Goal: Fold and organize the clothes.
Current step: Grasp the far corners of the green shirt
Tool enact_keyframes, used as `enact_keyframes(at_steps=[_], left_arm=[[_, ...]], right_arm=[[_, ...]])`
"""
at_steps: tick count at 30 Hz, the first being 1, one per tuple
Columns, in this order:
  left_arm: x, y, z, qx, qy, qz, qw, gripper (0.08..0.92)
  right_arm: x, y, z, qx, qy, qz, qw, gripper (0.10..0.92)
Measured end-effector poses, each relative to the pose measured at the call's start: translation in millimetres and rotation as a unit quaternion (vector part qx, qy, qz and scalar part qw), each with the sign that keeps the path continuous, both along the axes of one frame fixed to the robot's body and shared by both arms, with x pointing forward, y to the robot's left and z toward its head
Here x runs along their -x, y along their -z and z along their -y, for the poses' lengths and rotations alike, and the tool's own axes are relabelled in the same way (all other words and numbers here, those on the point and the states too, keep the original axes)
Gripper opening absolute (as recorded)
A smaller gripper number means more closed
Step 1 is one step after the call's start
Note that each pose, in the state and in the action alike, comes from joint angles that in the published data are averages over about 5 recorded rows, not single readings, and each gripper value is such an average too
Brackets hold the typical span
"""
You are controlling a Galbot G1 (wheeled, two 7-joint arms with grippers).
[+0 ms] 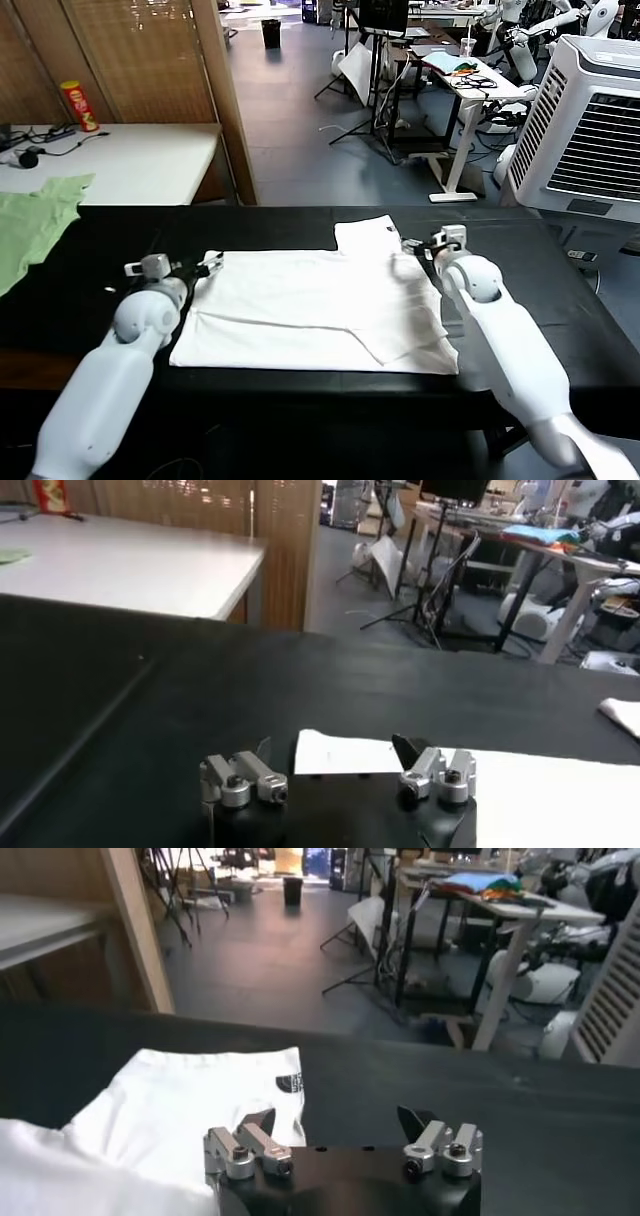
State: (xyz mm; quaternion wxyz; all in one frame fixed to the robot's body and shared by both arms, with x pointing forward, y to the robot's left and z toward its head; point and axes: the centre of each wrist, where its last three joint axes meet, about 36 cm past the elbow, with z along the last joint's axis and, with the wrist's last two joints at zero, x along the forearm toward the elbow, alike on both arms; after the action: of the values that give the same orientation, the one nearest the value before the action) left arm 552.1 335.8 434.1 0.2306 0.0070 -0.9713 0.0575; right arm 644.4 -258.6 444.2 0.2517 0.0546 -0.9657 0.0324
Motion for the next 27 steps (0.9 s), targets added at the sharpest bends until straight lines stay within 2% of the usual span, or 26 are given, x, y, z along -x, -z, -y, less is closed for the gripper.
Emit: enact_keyframes(at_steps=[8,10,12,15,22,25,27], left_arm=[[-17.8,12.7,-2.7,-0.002,-0.005,-0.017,1.000,0.798],[-19.8,16.7,-3.8,-0.002,-0.003,-0.022,1.000,0.786],[-22.0,19.5,-4.3,-0.002,-0.001,-0.025,1.000,0.752],[-25.2,22.9,-3.8,-0.002,0.001,-0.027,1.000,0.622],[-28.3,27.6,-1.1,-0.003,0.003,-0.030,1.000,0.228],[-29.4,27.4,-0.4,-0.004,0.003,-0.028,1.000,0.134],[-29.4,26.6,-0.4,-0.005,0.002,-0.025,1.000,0.126]], right_arm=[[-18.8,13.0,-15.0,-0.011,0.001,-0.024,1.000,0.794],[-21.8,14.7,-16.4,-0.014,0.003,-0.031,0.999,0.770],[-24.5,16.2,-18.0,-0.019,0.005,-0.038,0.999,0.707],[-27.0,18.5,-20.6,-0.028,0.006,-0.047,0.998,0.568],[-24.2,24.0,-25.2,-0.042,-0.003,-0.056,0.998,0.195],[-21.2,25.3,-23.1,-0.046,-0.006,-0.042,0.998,0.122],[-18.2,26.0,-20.7,-0.048,-0.009,-0.028,0.998,0.123]])
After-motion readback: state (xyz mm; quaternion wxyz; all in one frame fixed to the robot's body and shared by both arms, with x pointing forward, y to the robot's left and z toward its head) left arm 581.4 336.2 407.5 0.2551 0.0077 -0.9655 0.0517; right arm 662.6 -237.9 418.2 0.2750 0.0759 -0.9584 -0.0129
